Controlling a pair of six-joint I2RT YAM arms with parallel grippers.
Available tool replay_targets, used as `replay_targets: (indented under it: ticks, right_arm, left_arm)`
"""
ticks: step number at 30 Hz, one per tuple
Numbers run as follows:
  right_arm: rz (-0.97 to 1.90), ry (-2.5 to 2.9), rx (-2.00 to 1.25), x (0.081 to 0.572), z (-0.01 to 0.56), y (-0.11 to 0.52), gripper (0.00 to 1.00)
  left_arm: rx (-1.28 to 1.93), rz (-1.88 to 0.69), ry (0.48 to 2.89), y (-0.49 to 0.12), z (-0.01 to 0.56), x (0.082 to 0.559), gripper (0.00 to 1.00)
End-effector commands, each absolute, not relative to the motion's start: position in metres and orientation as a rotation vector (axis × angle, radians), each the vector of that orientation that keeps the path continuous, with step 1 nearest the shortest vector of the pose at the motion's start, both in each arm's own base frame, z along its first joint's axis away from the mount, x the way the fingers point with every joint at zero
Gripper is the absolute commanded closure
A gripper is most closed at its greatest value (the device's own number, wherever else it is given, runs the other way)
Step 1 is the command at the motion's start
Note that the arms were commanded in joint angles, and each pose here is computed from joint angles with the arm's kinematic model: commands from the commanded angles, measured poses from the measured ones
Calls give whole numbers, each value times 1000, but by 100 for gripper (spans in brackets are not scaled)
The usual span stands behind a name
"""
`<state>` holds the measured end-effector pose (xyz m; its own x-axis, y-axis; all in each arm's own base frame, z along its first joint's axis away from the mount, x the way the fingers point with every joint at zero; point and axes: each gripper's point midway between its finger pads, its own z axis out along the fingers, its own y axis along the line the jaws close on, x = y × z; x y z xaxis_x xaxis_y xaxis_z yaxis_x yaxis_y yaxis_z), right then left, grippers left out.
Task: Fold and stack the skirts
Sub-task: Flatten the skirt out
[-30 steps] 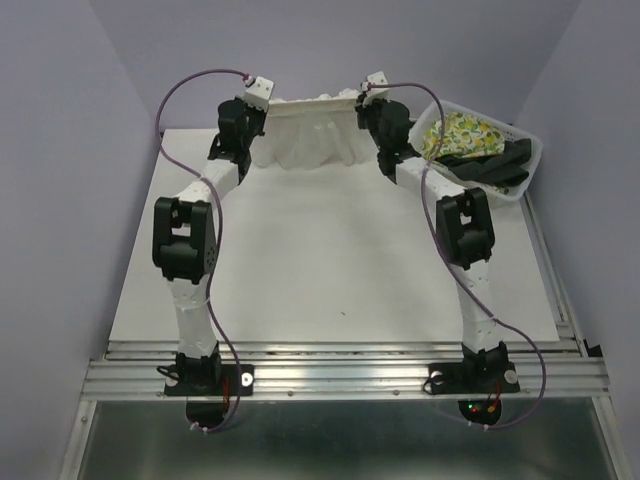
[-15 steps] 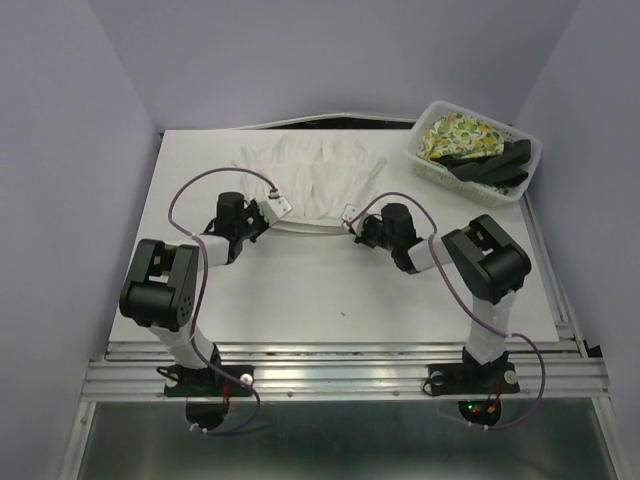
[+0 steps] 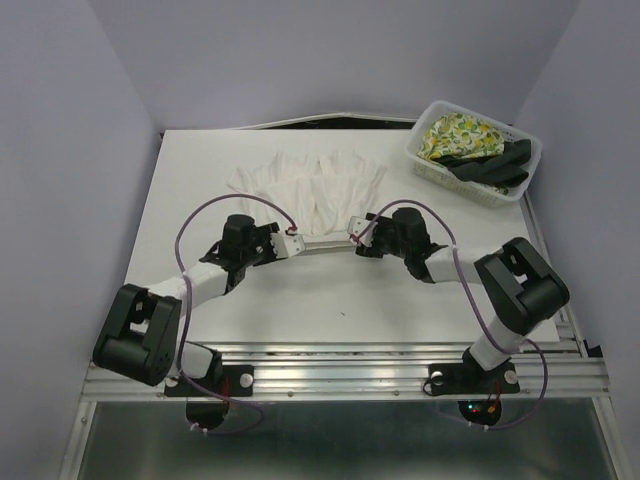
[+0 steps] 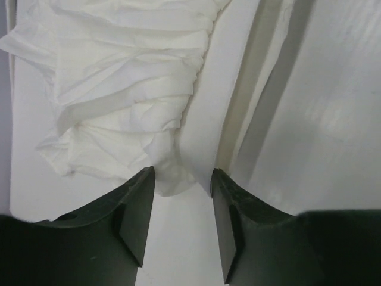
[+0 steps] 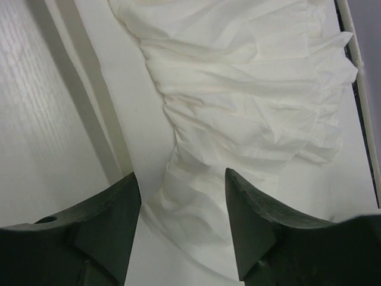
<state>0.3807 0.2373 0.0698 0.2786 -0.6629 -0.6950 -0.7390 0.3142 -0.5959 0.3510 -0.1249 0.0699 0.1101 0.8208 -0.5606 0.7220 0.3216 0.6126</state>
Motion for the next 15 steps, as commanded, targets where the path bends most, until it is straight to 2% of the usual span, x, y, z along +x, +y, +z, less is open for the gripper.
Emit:
replay_targets:
  ticks: [1,3,5,8,10,11,13,14,15]
  right_arm:
    - [121,1458,-1513,354,73,239,35]
    - [184,1470,-1553,337,80,242,25]
    - [229,1461,-1552,326,94,246,16]
    - [297,1506,-1535,313,112,245,10]
    - [345,1626,-1462,310,116,243,12]
    - [359,1682,-1345,324,141,248,15]
    - [416,1845,-1204,339,139,250,24]
    - [430,1830,-1134,359,166,259,28]
    - [458,1909,-1103,369,149,266,31]
  left_arm:
    - [1480,118,1624,-131,76,322,43]
    - [1485,52,1620,-140,82,306,35]
    - [1499,-17,1604,-149,91,296,35]
    - [1521,-112,1606,-156,105,276,35]
    - [1462,-121,1597,-158,129,278,36]
    - [1353,-73,1619,-153,148,292,38]
    - [1210,-92,1680,-152,165,310,48]
    - [1138,-85,1685,-150,192,328,50]
    - [1079,-135,1807,-153,175,341,56]
